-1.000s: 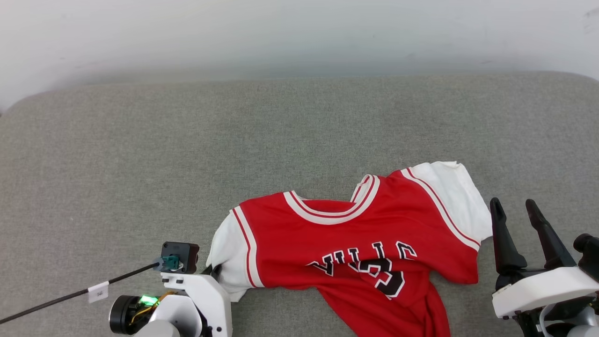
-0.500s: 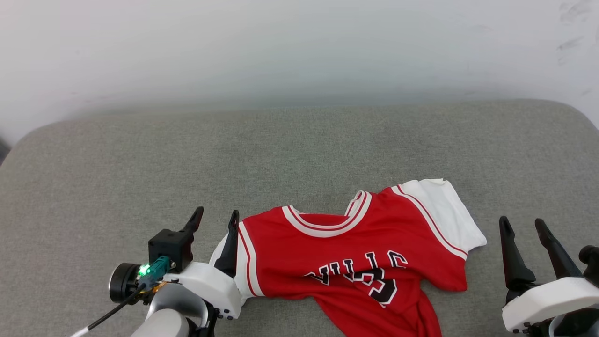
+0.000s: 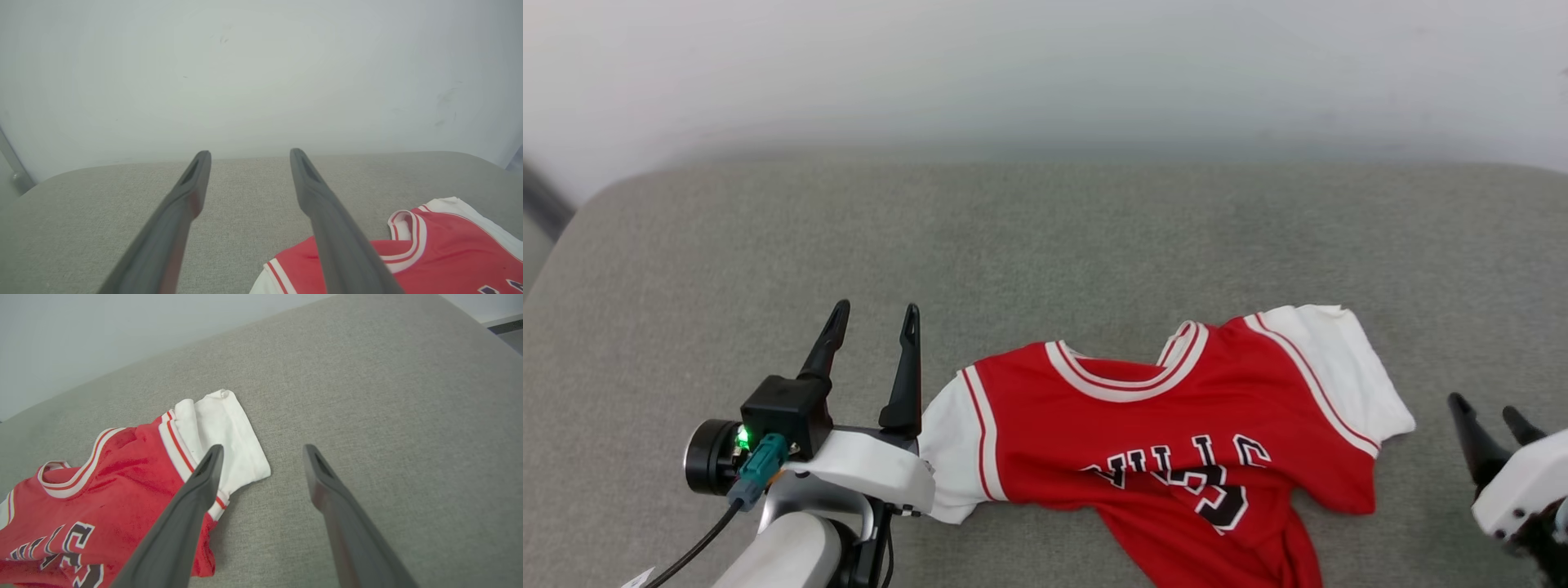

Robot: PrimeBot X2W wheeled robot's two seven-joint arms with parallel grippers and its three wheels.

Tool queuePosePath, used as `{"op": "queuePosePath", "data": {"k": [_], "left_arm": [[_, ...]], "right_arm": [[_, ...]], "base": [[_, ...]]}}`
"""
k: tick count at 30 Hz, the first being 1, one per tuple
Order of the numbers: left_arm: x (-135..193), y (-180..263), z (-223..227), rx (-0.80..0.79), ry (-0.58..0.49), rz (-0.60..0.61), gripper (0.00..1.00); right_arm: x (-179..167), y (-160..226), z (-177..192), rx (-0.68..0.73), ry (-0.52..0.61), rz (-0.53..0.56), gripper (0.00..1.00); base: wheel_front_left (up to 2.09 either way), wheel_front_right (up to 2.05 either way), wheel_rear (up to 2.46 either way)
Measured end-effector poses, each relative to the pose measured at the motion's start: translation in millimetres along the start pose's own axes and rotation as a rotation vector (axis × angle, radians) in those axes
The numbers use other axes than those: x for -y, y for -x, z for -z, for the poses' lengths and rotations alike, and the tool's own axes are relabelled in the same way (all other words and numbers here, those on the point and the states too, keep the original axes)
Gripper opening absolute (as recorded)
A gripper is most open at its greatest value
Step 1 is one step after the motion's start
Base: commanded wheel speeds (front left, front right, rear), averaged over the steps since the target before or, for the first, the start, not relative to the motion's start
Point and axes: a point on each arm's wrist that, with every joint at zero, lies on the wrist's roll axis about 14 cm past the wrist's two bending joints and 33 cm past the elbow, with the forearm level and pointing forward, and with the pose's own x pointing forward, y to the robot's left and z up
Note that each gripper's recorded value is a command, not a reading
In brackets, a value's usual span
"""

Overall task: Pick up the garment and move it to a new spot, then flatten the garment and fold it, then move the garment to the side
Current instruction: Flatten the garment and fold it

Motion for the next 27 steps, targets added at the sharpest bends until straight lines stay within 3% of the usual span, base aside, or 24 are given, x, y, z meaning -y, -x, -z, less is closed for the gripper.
{"op": "queuePosePath", "data": {"k": [9, 14, 23, 24, 25, 26, 27], "left_arm": [[-25, -12, 19, -0.029, 0.005, -0.073, 1.0], [-36, -18, 34, -0.056, 0.006, -0.105, 1.0], [-58, -19, 64, -0.123, 0.001, -0.16, 1.0], [-59, -19, 65, -0.125, 0.0, -0.159, 1.0], [-59, -18, 66, -0.13, -0.002, -0.159, 1.0], [-60, -18, 67, -0.135, 0.001, -0.156, 1.0], [-60, -17, 68, -0.138, 0.003, -0.156, 1.0]], "right_arm": [[-16, -69, 10, -0.337, 0.067, -0.054, 1.0], [-34, -106, 13, -0.441, 0.134, -0.089, 1.0], [-44, -145, 60, -0.633, 0.161, -0.098, 1.0], [-45, -145, 61, -0.642, 0.16, -0.1, 0.44], [-45, -145, 61, -0.643, 0.162, -0.101, 0.18], [-46, -145, 61, -0.645, 0.157, -0.104, 0.0], [-47, -144, 61, -0.645, 0.156, -0.108, 0.0]], "base": [[0.0, 0.0, 0.0], [0.0, 0.0, 0.0], [0.0, 0.0, 0.0], [0.0, 0.0, 0.0], [0.0, 0.0, 0.0], [0.0, 0.0, 0.0], [0.0, 0.0, 0.0]]}}
